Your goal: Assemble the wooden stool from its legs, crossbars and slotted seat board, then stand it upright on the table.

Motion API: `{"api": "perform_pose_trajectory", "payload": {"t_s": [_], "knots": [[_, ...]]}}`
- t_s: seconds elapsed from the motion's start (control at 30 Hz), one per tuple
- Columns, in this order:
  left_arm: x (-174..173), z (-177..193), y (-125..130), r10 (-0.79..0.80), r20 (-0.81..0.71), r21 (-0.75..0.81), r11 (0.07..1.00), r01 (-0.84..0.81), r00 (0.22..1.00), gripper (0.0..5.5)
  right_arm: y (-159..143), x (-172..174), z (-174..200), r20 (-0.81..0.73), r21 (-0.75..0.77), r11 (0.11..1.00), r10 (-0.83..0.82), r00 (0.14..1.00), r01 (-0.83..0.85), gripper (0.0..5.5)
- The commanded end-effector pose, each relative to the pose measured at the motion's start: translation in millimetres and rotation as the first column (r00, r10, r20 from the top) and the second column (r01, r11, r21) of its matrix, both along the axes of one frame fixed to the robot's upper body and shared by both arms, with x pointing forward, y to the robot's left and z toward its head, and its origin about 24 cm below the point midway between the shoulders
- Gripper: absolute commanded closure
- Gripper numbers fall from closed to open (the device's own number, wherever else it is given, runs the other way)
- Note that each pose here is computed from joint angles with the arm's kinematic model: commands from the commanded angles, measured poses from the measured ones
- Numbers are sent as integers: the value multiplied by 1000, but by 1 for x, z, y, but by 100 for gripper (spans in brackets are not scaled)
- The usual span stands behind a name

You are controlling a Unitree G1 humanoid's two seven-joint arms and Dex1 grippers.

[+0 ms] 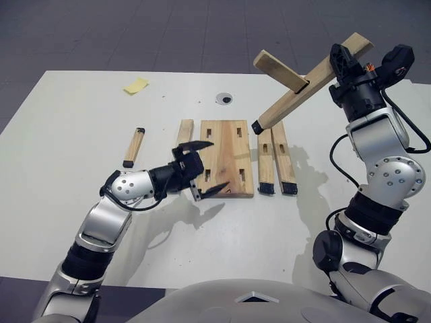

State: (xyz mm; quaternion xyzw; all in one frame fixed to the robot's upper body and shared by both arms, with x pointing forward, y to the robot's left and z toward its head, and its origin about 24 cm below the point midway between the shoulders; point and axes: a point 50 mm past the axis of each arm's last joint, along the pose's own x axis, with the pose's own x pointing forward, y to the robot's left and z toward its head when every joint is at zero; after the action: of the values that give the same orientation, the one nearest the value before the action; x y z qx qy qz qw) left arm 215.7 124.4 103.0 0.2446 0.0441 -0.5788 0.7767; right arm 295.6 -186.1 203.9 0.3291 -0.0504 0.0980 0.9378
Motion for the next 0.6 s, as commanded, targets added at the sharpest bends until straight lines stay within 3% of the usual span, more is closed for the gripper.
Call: {"api": "perform_pose_trajectory", "payload": {"t_s": [0.03,0.23,0.6], "knots": [[4,-13,-1,-3,14,124,992,1,1000,10,15,0,7,28,29,998,52,998,-53,448],[21,-29,-4,61,123,215,973,-87,991,10,16,0,16,75,70,995,60,995,-65,448],[52,-29,-22,202,177,116,968,-224,963,10,18,-2,32,195,72,997,27,980,-41,448]]}}
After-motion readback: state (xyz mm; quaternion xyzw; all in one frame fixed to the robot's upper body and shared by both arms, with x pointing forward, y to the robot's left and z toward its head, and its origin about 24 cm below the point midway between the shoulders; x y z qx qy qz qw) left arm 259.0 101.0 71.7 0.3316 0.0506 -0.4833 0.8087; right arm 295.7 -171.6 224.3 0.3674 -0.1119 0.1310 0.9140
